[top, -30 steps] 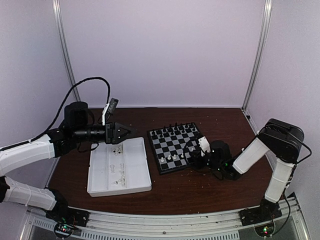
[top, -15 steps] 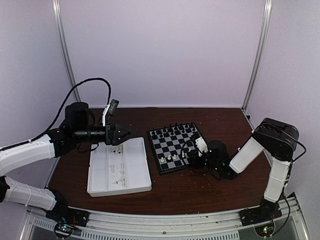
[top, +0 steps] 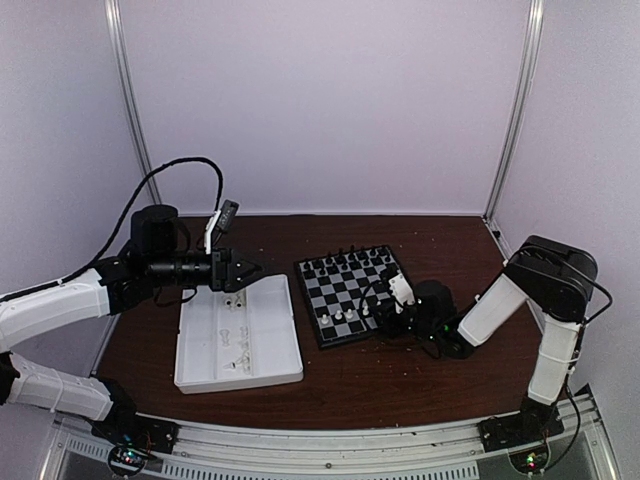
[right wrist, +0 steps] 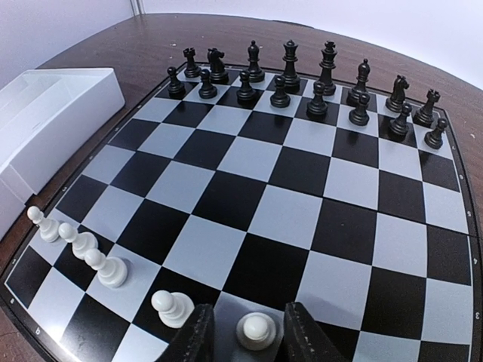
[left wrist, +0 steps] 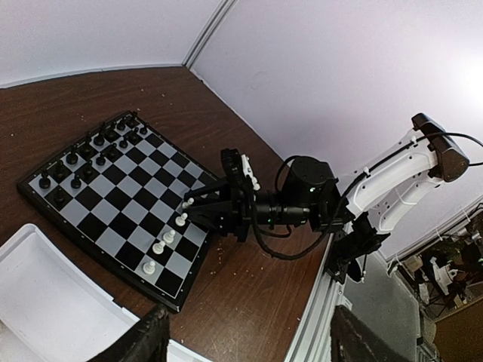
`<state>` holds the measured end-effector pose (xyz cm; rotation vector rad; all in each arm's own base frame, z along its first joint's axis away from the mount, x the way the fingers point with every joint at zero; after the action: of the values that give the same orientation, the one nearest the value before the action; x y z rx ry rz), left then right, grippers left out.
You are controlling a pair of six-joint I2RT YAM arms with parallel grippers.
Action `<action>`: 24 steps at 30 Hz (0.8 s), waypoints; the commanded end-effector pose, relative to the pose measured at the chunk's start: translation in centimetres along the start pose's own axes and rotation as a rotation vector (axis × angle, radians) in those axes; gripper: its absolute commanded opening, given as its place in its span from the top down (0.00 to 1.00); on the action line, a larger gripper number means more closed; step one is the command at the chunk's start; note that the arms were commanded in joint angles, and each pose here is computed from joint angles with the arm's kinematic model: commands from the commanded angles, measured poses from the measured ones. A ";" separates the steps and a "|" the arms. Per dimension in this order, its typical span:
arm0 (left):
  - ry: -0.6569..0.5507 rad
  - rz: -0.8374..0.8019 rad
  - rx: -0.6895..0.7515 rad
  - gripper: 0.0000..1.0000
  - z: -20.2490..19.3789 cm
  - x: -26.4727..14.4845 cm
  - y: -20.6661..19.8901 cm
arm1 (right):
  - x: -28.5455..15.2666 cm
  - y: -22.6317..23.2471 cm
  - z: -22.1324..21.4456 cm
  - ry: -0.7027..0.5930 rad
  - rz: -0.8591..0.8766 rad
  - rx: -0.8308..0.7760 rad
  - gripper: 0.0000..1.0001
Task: Set up the chess pieces on the board
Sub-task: Place the chess piece on the chessboard.
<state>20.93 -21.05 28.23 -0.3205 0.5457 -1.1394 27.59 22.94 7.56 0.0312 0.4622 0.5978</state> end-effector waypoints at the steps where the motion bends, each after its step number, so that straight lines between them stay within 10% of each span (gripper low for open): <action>1: -0.023 -0.015 0.036 0.27 0.6 -0.3 -0.3 | 0.2 0.0 -1.0 0.048 -0.007 -0.001 0.66; 24: 0.006 0.030 0.041 0.27 0.1 -0.7 -0.1 | -4.8 -0.4 0.7 0.001 -0.081 0.007 0.54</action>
<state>20.74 -20.88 28.04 -0.3048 0.5576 -1.1337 25.46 20.44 8.72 0.0268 0.4634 0.5193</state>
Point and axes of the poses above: each gripper's point midway between its finger pads, its own x axis out along the fingers, its own y axis along the line the jaws close on, z = x × y, the point moved 9 cm from there along -x, back along the fingers, and after that the axes turned 5 degrees about x, right-handed, at the moved point
